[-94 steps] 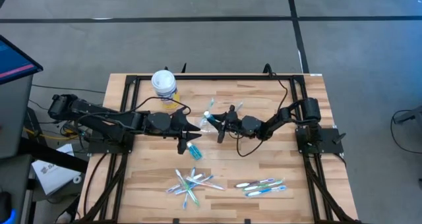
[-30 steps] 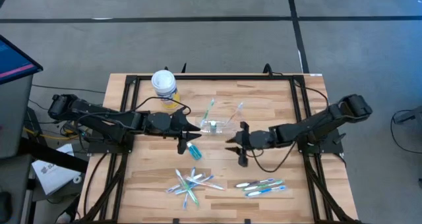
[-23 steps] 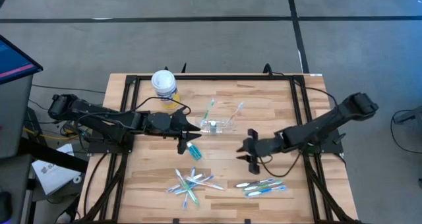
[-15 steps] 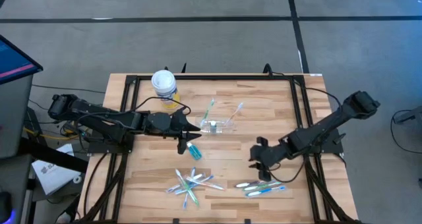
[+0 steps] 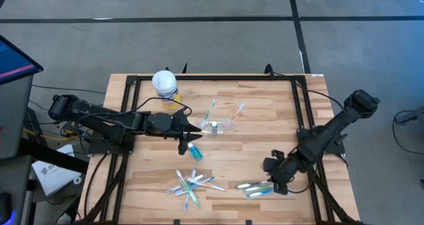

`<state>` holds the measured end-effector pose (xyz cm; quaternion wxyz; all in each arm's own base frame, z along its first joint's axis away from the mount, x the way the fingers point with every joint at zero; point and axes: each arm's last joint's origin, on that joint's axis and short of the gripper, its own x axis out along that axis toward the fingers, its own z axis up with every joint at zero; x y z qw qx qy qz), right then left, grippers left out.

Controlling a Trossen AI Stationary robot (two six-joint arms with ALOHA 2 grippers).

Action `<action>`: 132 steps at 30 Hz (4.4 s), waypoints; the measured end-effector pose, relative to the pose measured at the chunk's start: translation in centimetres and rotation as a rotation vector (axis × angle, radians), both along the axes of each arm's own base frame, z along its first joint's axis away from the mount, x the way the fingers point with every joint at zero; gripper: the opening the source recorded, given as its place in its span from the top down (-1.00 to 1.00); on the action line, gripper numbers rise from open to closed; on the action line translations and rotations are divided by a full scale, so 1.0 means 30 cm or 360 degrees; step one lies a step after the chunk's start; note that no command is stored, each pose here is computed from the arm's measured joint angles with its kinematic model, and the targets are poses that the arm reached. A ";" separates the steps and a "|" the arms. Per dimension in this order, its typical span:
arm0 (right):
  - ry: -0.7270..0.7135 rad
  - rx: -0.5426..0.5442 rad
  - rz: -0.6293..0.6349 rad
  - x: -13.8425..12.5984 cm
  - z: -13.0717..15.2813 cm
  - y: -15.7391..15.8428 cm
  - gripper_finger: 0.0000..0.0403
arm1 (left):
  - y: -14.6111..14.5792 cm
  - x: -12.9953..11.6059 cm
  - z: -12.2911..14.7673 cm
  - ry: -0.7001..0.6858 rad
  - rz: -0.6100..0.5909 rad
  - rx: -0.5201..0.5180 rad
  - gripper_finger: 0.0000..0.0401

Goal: Pick & Place toothbrushing station
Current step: Put the right purple toothbrush into the transparent organizer

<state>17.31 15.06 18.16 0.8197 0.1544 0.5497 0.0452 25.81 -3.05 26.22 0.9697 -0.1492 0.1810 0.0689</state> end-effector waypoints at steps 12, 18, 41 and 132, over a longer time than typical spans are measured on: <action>0.0187 -0.0046 -0.0047 -0.072 -0.032 0.049 0.41 | 0.000 0.000 0.000 0.0000 -0.0002 0.0000 0.39; 0.0236 -0.0102 -0.0048 -0.068 -0.061 0.054 0.41 | 0.000 0.000 0.000 0.0000 -0.0007 -0.0003 0.39; 0.0332 -0.0206 -0.0040 -0.062 -0.111 0.058 0.93 | 0.000 0.000 0.000 0.0000 -0.0003 0.0004 0.39; -0.0781 -0.1296 -0.0024 0.297 0.506 -0.059 1.00 | -0.108 0.219 -0.116 -0.0603 -0.0278 -0.0083 0.39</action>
